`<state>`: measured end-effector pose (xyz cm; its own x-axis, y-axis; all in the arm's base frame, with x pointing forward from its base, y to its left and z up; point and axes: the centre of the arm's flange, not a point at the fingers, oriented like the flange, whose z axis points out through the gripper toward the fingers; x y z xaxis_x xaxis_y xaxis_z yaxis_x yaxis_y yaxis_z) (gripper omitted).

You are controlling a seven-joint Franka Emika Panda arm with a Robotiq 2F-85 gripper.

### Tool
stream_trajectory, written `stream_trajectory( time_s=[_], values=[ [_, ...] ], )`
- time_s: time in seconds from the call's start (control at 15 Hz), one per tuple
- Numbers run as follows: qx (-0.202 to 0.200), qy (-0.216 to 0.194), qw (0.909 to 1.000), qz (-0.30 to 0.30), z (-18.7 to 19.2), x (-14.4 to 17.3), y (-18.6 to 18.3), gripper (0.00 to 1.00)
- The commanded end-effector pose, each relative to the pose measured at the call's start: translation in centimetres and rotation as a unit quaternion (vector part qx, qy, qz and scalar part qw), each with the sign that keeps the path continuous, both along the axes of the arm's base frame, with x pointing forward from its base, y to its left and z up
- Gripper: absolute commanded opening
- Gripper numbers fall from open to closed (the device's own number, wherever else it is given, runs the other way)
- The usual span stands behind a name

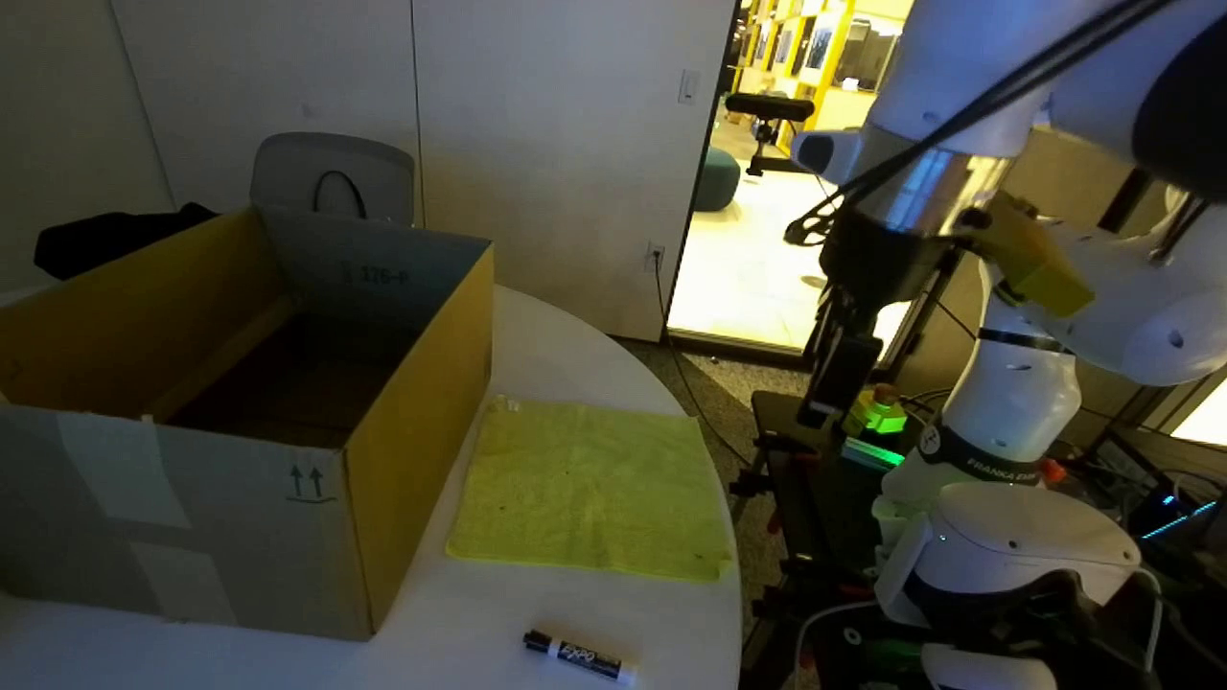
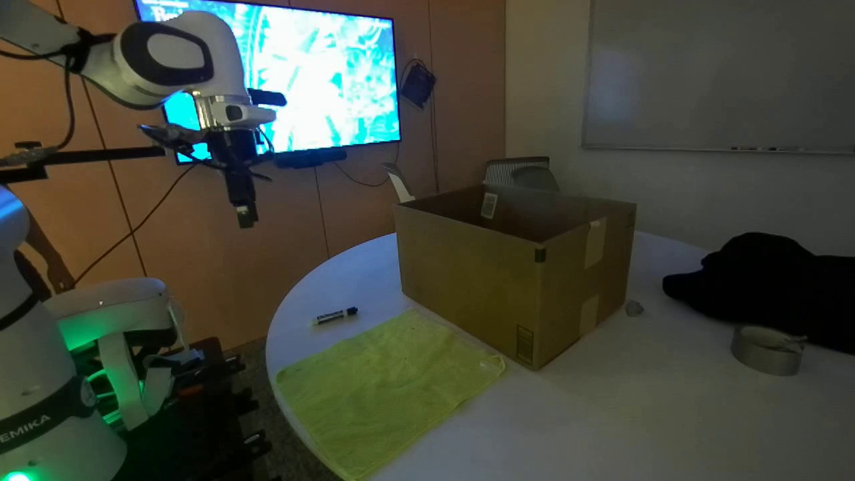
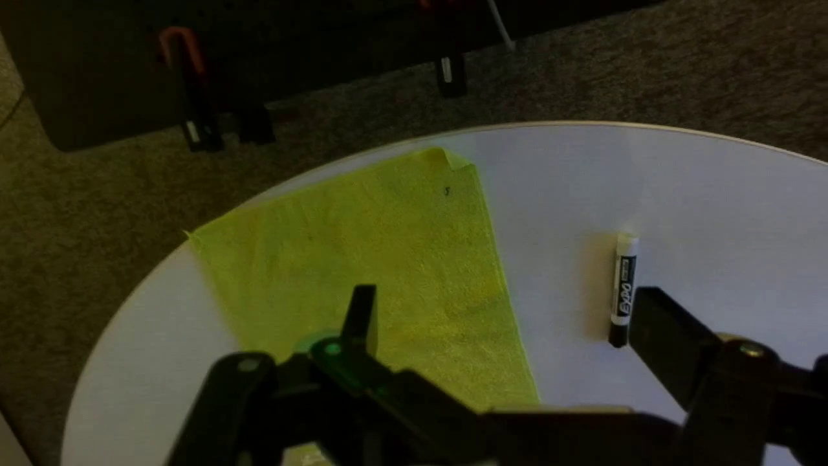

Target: Put the marker on the towel, fold the towel with the marker in it, and then put the folded towel in the box

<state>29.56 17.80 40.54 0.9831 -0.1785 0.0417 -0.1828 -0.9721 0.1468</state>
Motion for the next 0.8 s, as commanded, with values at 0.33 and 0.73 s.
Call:
stream_trajectory(
  time_s=[0.33, 0.73],
  values=[
    [0.042, -0.010, 0.9907, 0.129, -14.8, 5.5, 9.2, 1.00],
    [0.025, 0.011, 0.9785, 0.204, -19.5, 10.4, 12.7, 1.00]
  ],
)
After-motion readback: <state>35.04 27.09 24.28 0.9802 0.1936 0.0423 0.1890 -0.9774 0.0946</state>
